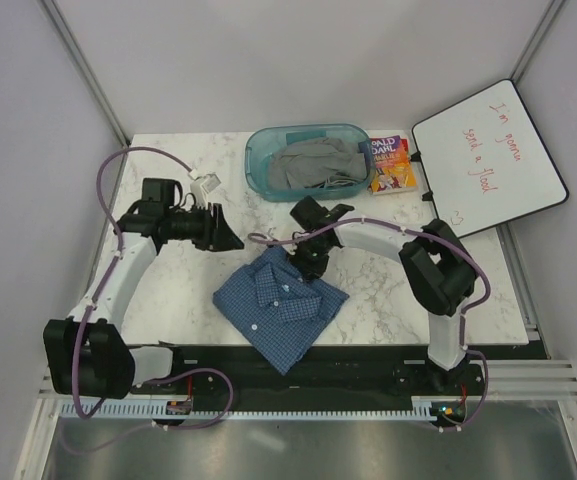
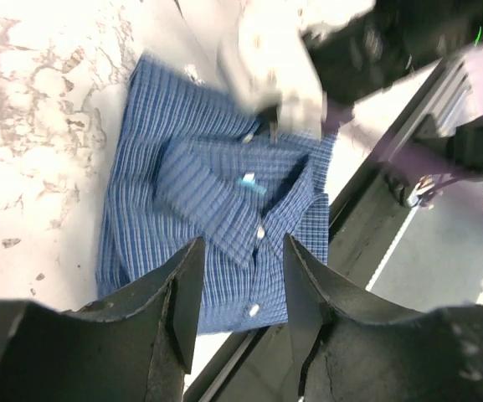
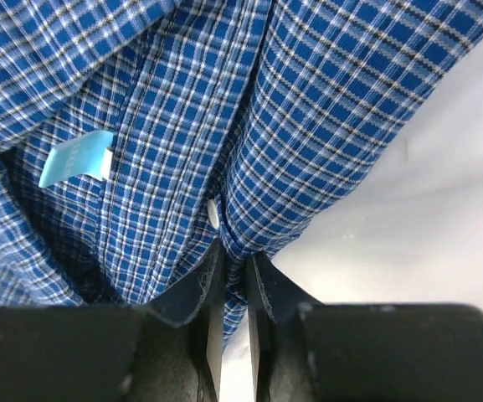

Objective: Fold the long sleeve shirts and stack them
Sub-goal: Neatly place the folded shirt to the corner

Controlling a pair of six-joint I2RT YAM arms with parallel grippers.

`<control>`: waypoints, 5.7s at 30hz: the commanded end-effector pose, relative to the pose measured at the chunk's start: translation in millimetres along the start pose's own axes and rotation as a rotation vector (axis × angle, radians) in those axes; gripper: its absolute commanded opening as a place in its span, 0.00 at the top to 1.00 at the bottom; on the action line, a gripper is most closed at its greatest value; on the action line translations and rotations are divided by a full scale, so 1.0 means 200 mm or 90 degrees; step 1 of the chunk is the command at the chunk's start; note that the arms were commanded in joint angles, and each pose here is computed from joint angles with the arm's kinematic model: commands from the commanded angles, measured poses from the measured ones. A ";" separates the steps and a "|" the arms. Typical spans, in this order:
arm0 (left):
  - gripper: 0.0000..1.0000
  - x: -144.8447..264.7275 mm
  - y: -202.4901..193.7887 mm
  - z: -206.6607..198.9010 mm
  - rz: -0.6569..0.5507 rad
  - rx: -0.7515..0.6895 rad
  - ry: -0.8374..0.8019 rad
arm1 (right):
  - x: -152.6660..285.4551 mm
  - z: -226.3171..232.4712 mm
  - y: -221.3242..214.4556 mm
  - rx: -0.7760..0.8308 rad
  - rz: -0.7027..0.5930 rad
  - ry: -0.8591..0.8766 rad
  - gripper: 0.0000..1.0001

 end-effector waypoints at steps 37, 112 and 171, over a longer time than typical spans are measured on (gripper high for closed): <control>0.68 -0.41 -0.53 -0.02 0.269 0.114 -0.005 | 0.24 -0.36 0.24 -0.070 -0.189 0.003 0.64; 0.98 -0.64 0.08 0.30 0.067 -0.548 0.021 | -0.07 -0.36 0.30 -0.159 -0.232 0.142 0.87; 0.47 -0.62 -0.02 0.29 0.181 -0.221 -0.066 | 0.21 -0.23 -0.01 -0.163 -0.062 0.053 0.66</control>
Point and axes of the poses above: each gripper's point midway between its finger pads, its own x axis back along the fingers, its own z axis along the line the jaws close on, y = z × x, the point moved 1 cm from there along x, back along the fingers, and after that the axes turned 12 degrees about x, right-handed, at the moved point
